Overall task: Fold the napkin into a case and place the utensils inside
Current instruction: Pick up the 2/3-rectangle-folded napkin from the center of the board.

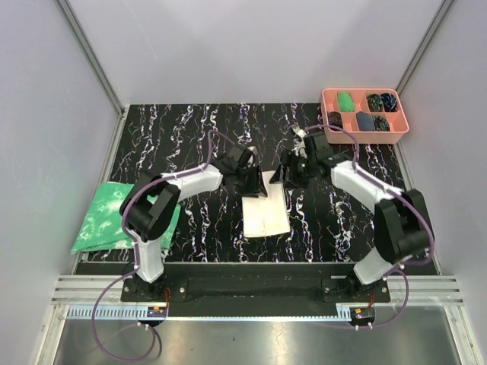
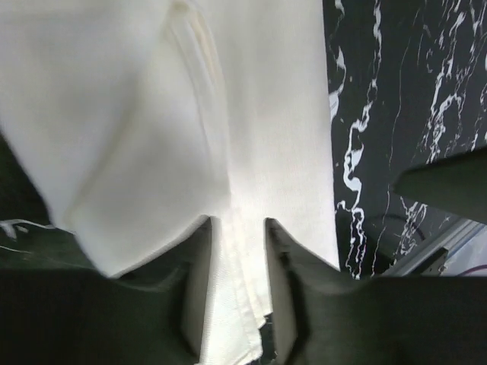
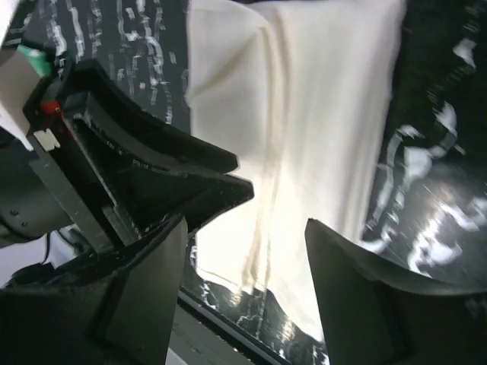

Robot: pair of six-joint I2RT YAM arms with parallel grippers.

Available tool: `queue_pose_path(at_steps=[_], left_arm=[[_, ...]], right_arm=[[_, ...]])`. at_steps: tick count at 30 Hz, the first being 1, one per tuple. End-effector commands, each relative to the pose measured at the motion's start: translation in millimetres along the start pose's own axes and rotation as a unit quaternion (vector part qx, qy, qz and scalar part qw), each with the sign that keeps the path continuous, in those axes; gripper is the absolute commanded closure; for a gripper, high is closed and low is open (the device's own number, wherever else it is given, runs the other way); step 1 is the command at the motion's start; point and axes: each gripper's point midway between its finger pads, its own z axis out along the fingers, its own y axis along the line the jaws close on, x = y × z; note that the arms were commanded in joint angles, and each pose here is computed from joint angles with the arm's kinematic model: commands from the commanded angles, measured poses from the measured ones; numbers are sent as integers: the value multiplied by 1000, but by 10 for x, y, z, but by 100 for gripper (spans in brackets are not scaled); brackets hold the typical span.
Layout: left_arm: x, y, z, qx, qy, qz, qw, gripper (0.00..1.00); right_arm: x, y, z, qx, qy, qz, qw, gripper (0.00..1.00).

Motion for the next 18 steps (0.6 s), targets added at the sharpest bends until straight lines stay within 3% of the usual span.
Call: queue_pose_path(at_steps=[1,5,12,18], left_arm=[[165,-344,-206,-8,-29,53,998,49],[461,-547,-288,-76,-64,86,991,33],[901,-747,-60,-149,-57,120,980,35],[995,-857,147,-192,-58,161,966,36]], right_arm=[[225,-444,-377,96,-29,44,994,27],[397,-729,-607,128,-57,102,985,25],[546,-1119,-891,176,-106,156,966,24],[581,-1241,-1065,195,-123,156,960,23]])
